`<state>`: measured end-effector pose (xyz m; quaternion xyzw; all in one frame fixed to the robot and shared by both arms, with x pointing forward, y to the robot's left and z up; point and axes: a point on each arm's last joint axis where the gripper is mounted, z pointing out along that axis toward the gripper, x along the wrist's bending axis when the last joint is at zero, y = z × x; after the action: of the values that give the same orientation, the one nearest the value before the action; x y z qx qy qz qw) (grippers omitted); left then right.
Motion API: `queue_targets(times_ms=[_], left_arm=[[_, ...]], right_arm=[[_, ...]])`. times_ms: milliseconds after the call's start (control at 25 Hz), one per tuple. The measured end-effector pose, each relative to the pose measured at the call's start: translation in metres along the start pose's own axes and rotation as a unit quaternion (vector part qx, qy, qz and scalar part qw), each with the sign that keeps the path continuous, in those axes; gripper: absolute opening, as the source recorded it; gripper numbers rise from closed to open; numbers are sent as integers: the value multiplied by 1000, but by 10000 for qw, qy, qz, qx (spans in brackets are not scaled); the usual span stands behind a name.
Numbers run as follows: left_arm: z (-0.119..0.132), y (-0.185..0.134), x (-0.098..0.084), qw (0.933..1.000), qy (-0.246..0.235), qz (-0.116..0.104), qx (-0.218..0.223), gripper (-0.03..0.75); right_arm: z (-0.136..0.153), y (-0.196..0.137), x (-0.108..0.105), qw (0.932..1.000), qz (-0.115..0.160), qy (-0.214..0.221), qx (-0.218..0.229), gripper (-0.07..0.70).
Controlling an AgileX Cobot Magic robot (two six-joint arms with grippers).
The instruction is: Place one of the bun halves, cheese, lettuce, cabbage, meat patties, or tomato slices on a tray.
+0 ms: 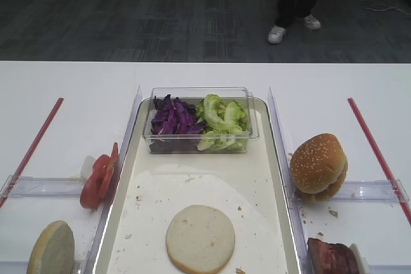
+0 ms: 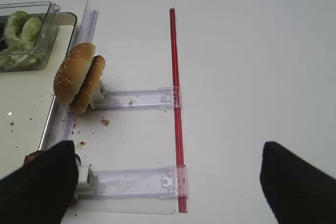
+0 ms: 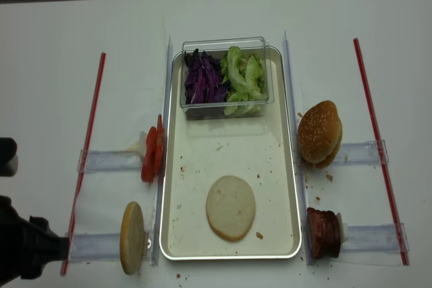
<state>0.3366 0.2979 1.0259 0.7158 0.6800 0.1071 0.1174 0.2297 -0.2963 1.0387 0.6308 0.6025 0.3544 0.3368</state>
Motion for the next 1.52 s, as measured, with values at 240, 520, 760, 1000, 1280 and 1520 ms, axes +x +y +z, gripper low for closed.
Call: queue_targets(times_ms=[240, 520, 760, 1000, 1280, 1520], left_arm=[[0, -17, 0, 9997, 7, -8, -256, 364], [-12, -33, -1, 9967, 21, -2, -809, 364], [-25, -48, -2, 9892, 38, 9, -1465, 364], [-35, -66, -2, 9772, 53, 12, -2123, 364], [-43, -84, -3, 9621, 69, 23, -2726, 364], [-47, -99, -3, 9473, 62, -26, -3202, 364]], right_arm=[[0, 0, 0, 10000, 0, 0, 0, 692], [0, 0, 0, 10000, 0, 0, 0, 692], [0, 0, 0, 10000, 0, 0, 0, 692], [0, 0, 0, 10000, 0, 0, 0, 692], [0, 0, 0, 10000, 0, 0, 0, 692], [0, 0, 0, 10000, -9, 0, 0, 692]])
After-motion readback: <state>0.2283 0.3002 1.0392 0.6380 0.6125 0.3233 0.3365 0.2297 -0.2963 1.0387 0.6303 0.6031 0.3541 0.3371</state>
